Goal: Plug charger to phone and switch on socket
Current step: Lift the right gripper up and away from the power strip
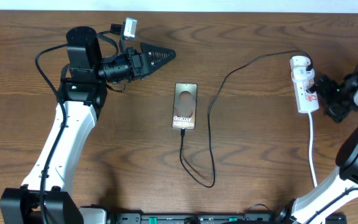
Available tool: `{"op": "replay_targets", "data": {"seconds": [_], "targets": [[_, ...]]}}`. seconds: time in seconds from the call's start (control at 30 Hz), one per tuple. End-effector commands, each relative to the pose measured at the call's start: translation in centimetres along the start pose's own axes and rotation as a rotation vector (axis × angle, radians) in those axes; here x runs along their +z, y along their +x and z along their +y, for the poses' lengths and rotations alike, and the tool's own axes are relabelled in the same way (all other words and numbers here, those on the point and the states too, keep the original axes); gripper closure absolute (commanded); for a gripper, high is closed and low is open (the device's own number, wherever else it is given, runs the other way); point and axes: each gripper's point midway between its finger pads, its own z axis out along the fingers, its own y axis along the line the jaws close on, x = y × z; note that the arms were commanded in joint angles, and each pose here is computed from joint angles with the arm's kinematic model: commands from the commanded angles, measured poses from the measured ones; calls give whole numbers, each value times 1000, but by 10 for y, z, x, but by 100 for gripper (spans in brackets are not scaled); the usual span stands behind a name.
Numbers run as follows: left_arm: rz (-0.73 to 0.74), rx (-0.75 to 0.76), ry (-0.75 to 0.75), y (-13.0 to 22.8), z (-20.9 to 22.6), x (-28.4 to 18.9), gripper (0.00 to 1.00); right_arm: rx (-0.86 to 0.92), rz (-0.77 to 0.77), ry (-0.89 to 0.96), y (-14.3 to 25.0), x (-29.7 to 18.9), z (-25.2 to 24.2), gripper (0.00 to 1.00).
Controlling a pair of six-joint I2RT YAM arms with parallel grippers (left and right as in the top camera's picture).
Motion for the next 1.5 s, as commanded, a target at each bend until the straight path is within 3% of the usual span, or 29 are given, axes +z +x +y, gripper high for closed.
{"op": "replay_targets", "data": {"seconds": [0.0,0.37,0.5,0.73,0.9,1.47], "targets": [[-10,35,8,-3,-9,-3,5,-25,-46,-43,-6,-31,6,1],[-10,35,8,-3,-9,-3,5,-190,-36,-23,1,-43,4,1],[-10,35,8,-3,-9,-3,5,-184,64,-2,25,-44,-4,1],[-10,35,8,-3,-9,-3,5,-399,131,-34,43,-44,2,1],[-10,35,8,-3,-9,-3,5,-402,129,74,41,-44,-16,1],[-10,35,8,-3,-9,-3,5,-403,124,77,39,-44,-16,1]]}}
